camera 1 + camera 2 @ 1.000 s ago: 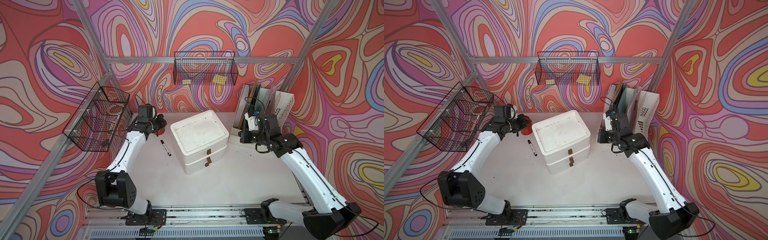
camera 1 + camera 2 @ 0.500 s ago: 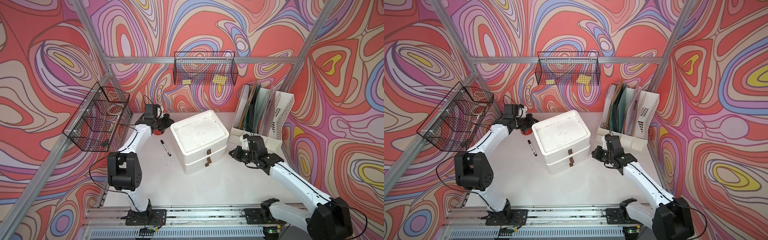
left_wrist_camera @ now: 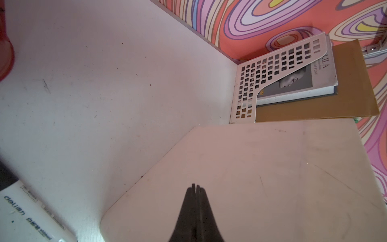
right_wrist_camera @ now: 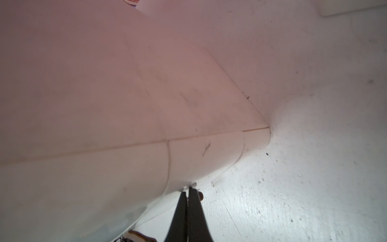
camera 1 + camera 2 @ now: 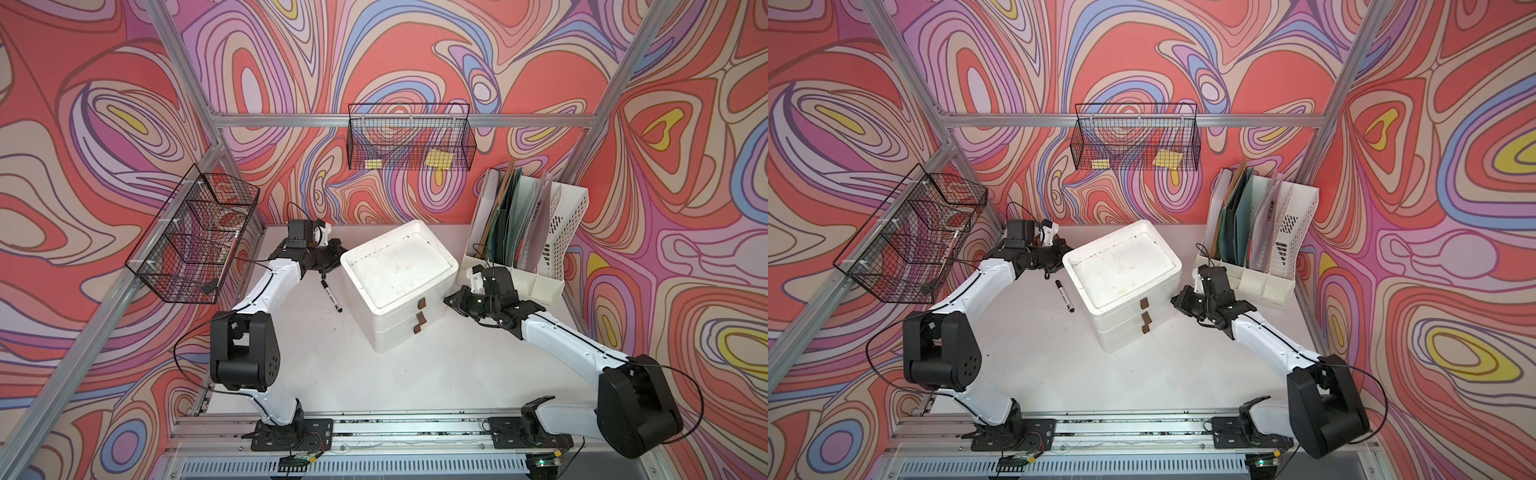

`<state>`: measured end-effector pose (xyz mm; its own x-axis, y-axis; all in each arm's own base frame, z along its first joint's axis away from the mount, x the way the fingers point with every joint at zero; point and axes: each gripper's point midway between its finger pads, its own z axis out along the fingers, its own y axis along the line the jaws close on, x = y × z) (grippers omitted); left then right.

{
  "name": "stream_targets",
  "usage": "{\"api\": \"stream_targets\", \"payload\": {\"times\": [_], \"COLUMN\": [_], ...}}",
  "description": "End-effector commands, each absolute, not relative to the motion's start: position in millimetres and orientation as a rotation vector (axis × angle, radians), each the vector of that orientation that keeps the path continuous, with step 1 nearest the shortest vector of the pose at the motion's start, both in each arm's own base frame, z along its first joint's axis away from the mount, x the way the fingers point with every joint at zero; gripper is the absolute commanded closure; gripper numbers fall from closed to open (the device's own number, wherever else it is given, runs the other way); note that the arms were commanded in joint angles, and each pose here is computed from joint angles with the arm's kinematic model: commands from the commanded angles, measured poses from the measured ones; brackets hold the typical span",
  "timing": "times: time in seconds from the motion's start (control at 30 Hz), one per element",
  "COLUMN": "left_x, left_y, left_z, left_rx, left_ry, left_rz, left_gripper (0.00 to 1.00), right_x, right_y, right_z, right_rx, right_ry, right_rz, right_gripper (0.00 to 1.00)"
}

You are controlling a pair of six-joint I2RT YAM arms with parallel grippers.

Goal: Take the microphone out of the drawer
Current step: Adjust the storage box at the center of the board.

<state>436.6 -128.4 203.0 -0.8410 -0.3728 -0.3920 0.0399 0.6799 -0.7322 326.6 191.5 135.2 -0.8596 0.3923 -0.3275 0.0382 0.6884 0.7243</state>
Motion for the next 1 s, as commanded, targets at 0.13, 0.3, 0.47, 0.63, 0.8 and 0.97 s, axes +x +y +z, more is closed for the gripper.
{"api": "stream_targets", "payload": {"times": [0.13,0.3,0.47,0.63,0.8,0.97], "left_x": [382.4,348.3,322.0,306.5,308.1,321.2], "left_y": [-138.5,-131.8,-127.7,-116.5,-91.2,-75.3], "left_z": [223.1,225.3,235.3,252.1,254.4,279.9], "left_rx": [-0.171,-0.185,-0.208,-0.194,-0.277,-0.281], "left_ry": [2.341,2.34,2.314,2.292,2.358,2.358], "left_rz": [-1.123,-1.083,-1.075,-0.972,-0.759,-0.617], "left_gripper": [1.0,1.0,1.0,1.0,0.92,0.59], "right_x": [362.2,372.3,374.8,376.3,376.3,368.9], "right_y": [228.0,248.5,269.2,271.8,252.5,231.9], "right_z": [162.6,159.5,155.4,151.9,156.0,166.6], "right_rx": [0.194,0.141,0.087,0.066,0.095,0.129], "right_ry": [2.335,2.352,2.379,2.415,2.465,2.486], "right_rz": [1.107,1.145,1.172,1.128,0.959,0.832], "right_gripper": [1.0,1.0,1.0,1.0,1.0,0.81]}}
